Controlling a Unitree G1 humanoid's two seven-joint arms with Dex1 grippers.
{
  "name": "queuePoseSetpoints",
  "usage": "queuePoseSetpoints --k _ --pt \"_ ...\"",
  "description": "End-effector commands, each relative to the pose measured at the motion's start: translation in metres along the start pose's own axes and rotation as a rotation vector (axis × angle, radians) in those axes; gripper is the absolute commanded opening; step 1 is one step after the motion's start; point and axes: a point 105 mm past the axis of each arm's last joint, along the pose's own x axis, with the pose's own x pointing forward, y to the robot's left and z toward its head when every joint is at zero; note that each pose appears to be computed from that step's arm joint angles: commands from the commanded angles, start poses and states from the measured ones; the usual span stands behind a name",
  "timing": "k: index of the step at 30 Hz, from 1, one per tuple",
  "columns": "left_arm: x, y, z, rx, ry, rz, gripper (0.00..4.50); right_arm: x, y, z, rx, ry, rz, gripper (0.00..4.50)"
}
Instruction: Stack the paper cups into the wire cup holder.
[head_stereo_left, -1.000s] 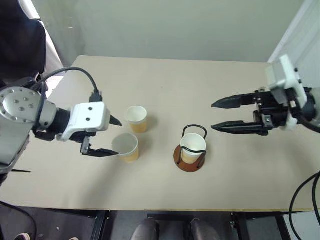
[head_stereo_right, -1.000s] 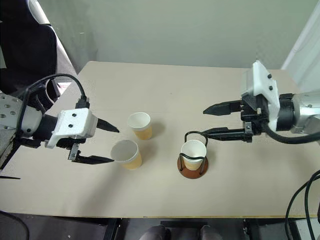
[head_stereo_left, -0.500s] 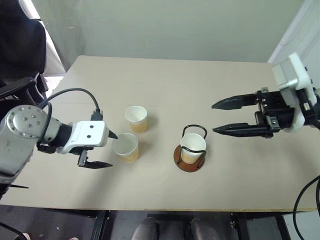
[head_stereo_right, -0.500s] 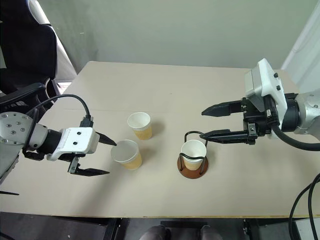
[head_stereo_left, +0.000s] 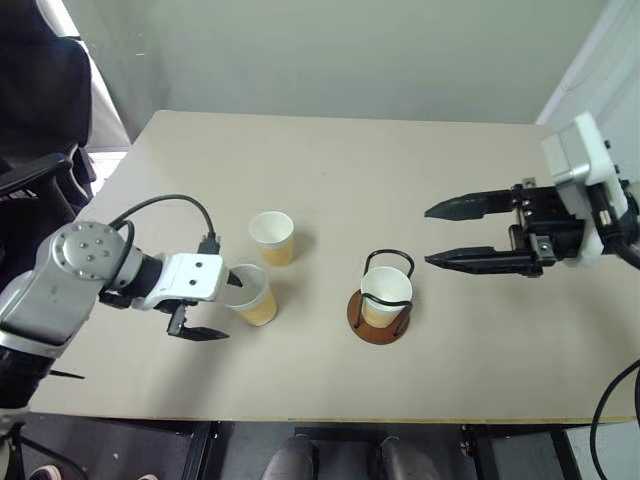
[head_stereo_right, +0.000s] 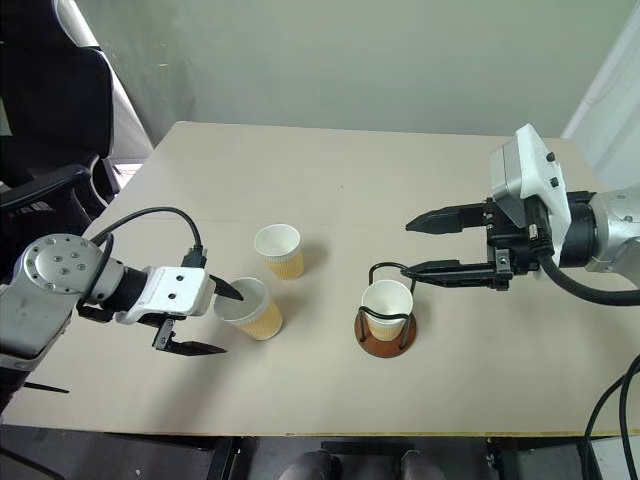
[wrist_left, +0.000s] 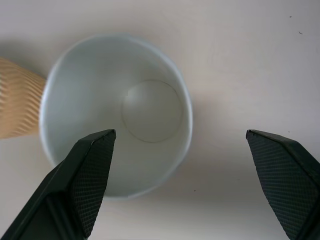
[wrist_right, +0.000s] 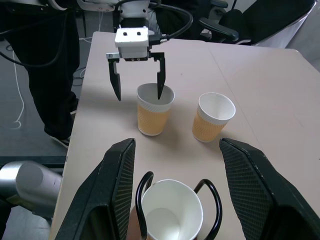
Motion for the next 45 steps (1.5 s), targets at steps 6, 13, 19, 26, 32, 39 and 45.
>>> queuePoseSetpoints --k 6,13,19,26,32,39,45 --pt "-0.003 0.004 0.014 0.039 -0.017 -0.006 3.86 -0.006 0.001 0.006 -0.052 0.006 -0.037 2.71" --pt "0.001 0.004 0.020 0.022 -0.048 -0.043 1.37 -0.003 -0.001 -0.002 -0.026 -0.006 -0.050 2.71" --pt "0.002 0.007 0.023 0.006 -0.065 -0.069 0.03 -0.003 -0.003 -0.011 -0.023 0.001 -0.058 2.71" --pt "0.001 0.009 0.025 -0.003 -0.076 -0.090 0.03 -0.006 -0.005 -0.016 -0.022 0.017 -0.073 2.71" --pt "-0.014 0.026 0.039 0.010 -0.119 -0.042 0.03 -0.011 -0.007 -0.018 -0.033 0.036 -0.089 2.71" --pt "-0.035 0.045 0.067 0.044 -0.215 0.004 0.03 -0.016 -0.008 -0.027 -0.027 0.065 -0.107 2.71" --pt "-0.047 0.050 0.099 0.089 -0.321 0.002 0.03 -0.025 -0.010 -0.039 0.001 0.120 -0.115 2.71"
